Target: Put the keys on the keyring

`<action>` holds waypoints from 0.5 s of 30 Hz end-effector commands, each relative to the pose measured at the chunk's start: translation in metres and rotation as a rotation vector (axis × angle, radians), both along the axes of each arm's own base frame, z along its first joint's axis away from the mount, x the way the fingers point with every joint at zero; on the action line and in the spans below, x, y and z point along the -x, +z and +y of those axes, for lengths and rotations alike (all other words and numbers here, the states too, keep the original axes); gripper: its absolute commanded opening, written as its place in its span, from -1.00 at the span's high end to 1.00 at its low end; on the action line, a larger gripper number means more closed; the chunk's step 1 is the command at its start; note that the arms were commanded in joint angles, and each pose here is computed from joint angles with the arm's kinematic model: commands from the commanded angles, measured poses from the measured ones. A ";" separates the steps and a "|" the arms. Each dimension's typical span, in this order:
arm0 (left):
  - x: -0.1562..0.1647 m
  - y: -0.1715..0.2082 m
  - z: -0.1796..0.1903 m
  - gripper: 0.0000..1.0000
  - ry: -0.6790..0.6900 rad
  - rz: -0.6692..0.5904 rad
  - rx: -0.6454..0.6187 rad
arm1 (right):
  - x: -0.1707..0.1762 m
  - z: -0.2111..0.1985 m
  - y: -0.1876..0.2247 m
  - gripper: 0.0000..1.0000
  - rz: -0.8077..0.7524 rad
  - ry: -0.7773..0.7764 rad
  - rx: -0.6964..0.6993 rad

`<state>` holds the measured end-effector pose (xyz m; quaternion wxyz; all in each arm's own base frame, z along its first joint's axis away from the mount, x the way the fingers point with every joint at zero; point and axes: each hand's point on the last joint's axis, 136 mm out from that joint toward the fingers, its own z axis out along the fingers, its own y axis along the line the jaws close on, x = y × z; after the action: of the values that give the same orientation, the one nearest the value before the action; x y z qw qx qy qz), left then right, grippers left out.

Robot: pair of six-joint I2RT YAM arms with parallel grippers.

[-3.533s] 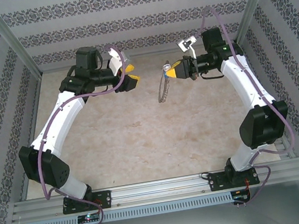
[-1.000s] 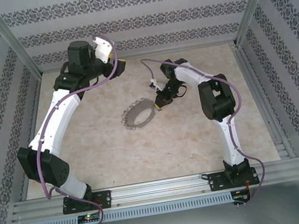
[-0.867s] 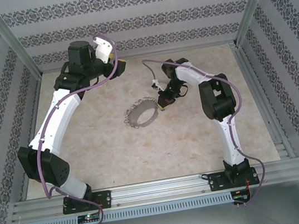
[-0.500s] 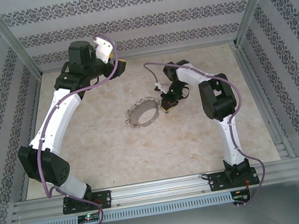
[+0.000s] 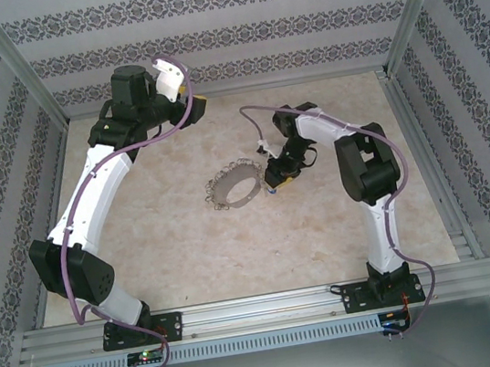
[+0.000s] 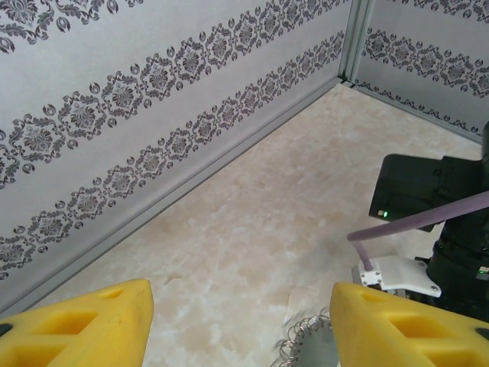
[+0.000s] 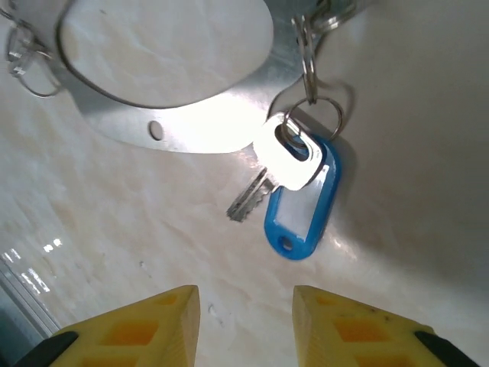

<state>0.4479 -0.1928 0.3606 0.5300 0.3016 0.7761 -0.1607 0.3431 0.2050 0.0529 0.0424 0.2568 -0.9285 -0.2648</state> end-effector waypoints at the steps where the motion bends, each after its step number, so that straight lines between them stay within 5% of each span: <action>1: 0.004 0.018 0.001 -0.28 -0.003 -0.014 0.034 | -0.007 -0.005 0.022 0.25 -0.069 -0.020 -0.022; 6: 0.008 0.025 0.006 -0.53 0.023 -0.026 0.047 | -0.024 -0.008 0.057 0.18 -0.173 -0.119 -0.105; 8: 0.009 0.027 0.009 -0.93 0.043 -0.032 0.054 | -0.031 -0.013 0.073 0.11 -0.230 -0.160 -0.118; 14: 0.007 0.024 0.041 -1.00 0.248 -0.077 0.078 | -0.048 -0.044 0.116 -0.48 -0.449 -0.317 -0.119; 15: 0.006 0.020 0.048 -1.00 0.285 -0.088 0.079 | -0.051 -0.050 0.124 -0.76 -0.494 -0.348 -0.131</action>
<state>0.4378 -0.1696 0.3642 0.5490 0.2378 0.7899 -0.1348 0.3783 0.1687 0.1539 -0.1734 0.1835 -0.9296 -0.2687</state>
